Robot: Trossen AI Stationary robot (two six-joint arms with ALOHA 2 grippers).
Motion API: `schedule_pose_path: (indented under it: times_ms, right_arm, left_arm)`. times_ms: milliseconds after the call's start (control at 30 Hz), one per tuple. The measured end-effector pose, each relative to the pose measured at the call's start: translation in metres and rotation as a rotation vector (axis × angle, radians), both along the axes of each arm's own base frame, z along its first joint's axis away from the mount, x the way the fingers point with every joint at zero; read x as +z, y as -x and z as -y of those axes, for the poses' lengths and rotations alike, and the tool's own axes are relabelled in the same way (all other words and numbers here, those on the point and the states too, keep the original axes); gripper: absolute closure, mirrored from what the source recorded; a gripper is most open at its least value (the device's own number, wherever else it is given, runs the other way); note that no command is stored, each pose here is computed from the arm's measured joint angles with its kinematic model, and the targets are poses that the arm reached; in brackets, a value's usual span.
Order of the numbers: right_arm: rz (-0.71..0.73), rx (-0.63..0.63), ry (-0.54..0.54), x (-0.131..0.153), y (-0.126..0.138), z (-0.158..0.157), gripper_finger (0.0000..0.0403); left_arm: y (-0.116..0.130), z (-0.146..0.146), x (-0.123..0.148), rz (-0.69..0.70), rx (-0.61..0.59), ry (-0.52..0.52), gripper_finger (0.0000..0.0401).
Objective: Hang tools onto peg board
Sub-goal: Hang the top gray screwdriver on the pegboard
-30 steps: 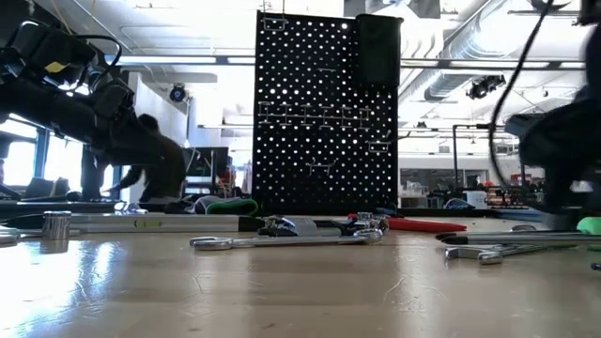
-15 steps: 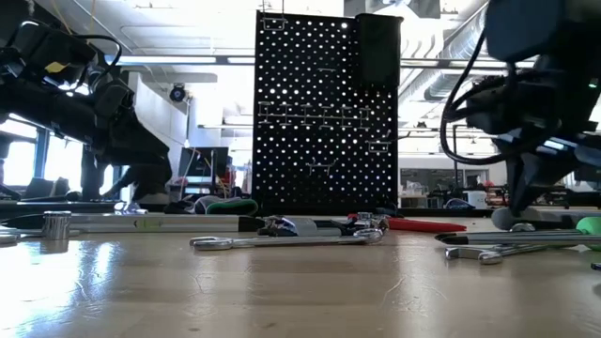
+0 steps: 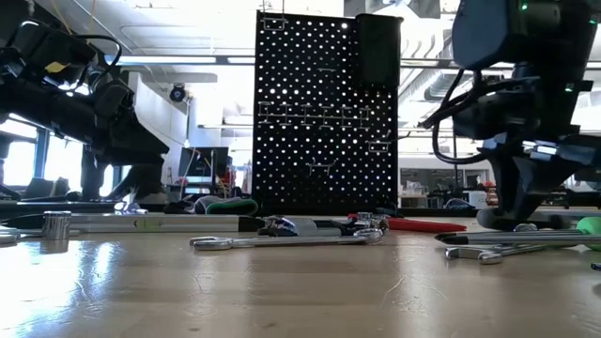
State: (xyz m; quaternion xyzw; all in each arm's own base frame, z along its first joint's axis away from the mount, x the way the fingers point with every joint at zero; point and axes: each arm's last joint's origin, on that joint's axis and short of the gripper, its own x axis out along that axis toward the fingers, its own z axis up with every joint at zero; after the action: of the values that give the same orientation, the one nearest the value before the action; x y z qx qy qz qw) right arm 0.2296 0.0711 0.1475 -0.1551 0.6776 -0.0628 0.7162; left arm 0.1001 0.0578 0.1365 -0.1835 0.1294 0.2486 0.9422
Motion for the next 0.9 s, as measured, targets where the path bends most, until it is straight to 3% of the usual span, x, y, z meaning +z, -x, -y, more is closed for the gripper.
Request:
schedule_pose_path:
  times_ms: [233, 633, 900]
  right_arm:
    - [-0.006, -0.044, -0.052, 0.001, -0.001, 0.004, 0.0253]
    - [0.171, -0.106, -0.074, 0.041, 0.012, 0.011, 0.0249]
    - [0.075, -0.219, -0.115, 0.016, 0.023, 0.034, 0.0249]
  left_arm:
    - [0.0, 0.0, 0.0, -0.001, 0.0, -0.001, 0.0197]
    - [0.0, 0.0, 0.0, -0.006, -0.004, -0.01, 0.0197]
    - [0.0, 0.0, 0.0, -0.008, -0.004, -0.015, 0.0197]
